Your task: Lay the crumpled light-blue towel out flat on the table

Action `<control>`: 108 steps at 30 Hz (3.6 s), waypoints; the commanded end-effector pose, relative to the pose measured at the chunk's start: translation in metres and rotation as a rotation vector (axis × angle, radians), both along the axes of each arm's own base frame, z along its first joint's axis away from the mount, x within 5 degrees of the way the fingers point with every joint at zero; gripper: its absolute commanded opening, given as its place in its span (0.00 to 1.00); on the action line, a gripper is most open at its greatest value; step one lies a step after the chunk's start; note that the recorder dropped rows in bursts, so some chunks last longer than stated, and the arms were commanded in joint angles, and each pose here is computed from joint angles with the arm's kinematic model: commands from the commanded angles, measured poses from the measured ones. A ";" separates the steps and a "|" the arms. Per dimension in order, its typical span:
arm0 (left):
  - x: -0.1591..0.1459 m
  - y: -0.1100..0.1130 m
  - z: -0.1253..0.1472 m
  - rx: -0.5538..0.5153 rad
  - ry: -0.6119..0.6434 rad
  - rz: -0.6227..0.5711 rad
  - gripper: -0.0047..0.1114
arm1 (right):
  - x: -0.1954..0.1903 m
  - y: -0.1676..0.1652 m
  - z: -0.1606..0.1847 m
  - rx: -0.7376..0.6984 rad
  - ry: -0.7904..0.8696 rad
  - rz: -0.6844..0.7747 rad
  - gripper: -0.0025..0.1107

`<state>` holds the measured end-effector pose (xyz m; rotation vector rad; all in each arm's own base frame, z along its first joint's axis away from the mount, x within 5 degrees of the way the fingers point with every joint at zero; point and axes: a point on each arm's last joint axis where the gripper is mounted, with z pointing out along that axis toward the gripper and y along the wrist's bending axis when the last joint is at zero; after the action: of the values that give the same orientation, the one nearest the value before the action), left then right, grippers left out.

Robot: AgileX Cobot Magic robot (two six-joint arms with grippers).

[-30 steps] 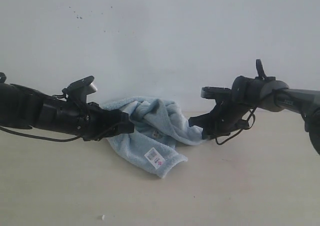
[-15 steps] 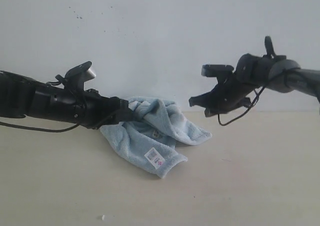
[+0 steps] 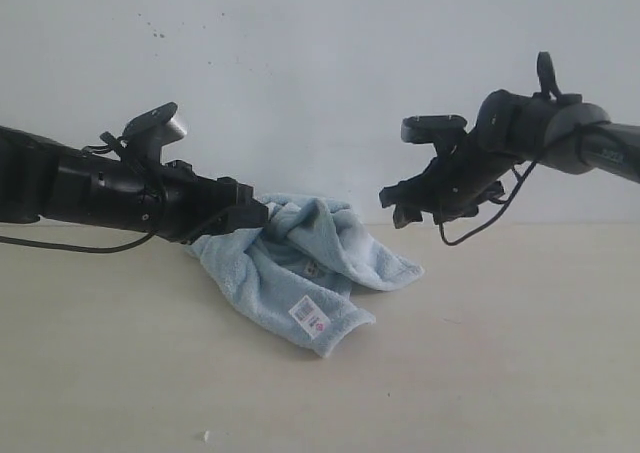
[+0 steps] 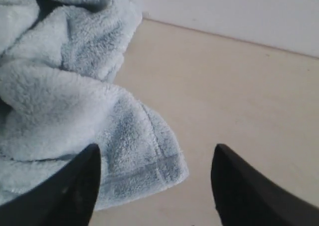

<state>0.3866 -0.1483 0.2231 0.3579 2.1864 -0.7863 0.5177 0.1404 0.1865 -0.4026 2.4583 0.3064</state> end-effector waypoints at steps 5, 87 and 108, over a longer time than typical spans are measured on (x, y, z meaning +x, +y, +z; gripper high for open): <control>0.001 0.001 0.005 0.011 -0.022 0.012 0.49 | -0.001 0.023 -0.025 -0.034 -0.014 0.116 0.51; -0.109 -0.027 -0.081 0.129 0.112 -0.257 0.61 | -0.186 -0.164 0.188 -0.358 -0.234 -0.287 0.05; -0.121 -0.063 -0.079 0.277 -0.007 -0.371 0.61 | -0.184 -0.161 0.188 -0.320 -0.246 -0.276 0.05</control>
<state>0.2623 -0.2031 0.1393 0.9045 2.2866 -0.7037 0.3341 -0.0191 0.3709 -0.2081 2.3050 -0.2439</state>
